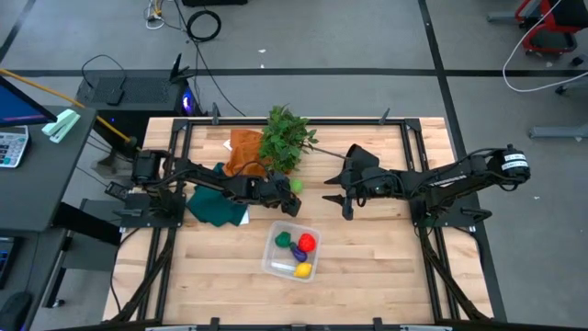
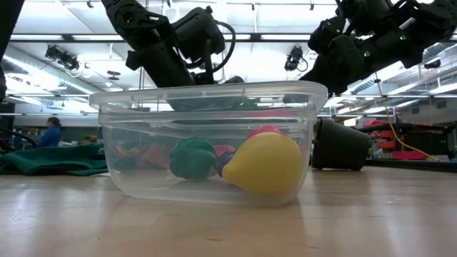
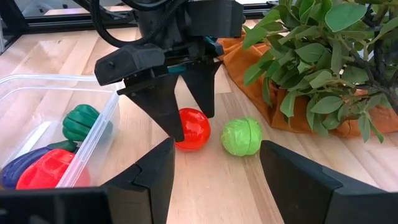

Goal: Pick and placing Produce into tupperware
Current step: Put the red tomato into the transparent bin

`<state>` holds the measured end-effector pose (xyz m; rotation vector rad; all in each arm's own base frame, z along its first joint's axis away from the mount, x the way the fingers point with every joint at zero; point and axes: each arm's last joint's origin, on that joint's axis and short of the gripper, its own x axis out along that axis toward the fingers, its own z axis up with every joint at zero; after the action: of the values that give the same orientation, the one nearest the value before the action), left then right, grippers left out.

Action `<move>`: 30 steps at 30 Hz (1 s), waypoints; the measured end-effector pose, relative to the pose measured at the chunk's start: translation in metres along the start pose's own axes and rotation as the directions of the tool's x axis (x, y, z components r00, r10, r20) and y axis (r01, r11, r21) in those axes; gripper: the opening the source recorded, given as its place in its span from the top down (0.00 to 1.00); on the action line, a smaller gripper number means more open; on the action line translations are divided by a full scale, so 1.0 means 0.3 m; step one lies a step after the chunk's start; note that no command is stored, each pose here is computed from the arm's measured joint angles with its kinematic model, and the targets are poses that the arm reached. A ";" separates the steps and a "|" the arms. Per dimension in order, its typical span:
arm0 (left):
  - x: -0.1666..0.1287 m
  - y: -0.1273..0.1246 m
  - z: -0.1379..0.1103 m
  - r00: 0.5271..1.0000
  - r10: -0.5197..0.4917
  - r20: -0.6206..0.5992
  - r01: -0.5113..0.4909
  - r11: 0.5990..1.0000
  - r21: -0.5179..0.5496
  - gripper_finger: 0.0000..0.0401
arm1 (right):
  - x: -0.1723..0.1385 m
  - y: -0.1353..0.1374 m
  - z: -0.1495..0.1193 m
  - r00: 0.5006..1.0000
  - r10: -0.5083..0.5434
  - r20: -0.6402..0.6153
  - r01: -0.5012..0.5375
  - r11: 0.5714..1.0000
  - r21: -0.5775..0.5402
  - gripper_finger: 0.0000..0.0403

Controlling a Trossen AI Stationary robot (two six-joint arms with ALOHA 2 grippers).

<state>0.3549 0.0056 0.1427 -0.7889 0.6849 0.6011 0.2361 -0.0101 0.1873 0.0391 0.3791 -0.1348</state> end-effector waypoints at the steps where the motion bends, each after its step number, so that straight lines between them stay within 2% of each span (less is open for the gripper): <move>1: 0.000 0.000 0.000 1.000 0.000 0.000 0.000 1.000 0.000 0.02 | 0.000 0.000 0.000 1.000 0.000 0.000 0.000 1.000 0.000 0.52; 16: 0.047 0.009 -0.021 1.000 0.009 -0.003 -0.009 1.000 0.000 0.03 | 0.000 0.000 0.000 1.000 0.000 0.000 0.000 1.000 -0.001 0.52; 30: 0.049 0.008 -0.021 1.000 0.001 -0.004 0.000 1.000 0.019 0.22 | 0.000 0.000 0.000 1.000 0.000 0.000 0.000 1.000 -0.001 0.52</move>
<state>0.3606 0.0052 0.1275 -0.7729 0.6936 0.5930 0.2361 -0.0102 0.1874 0.0377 0.3795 -0.1347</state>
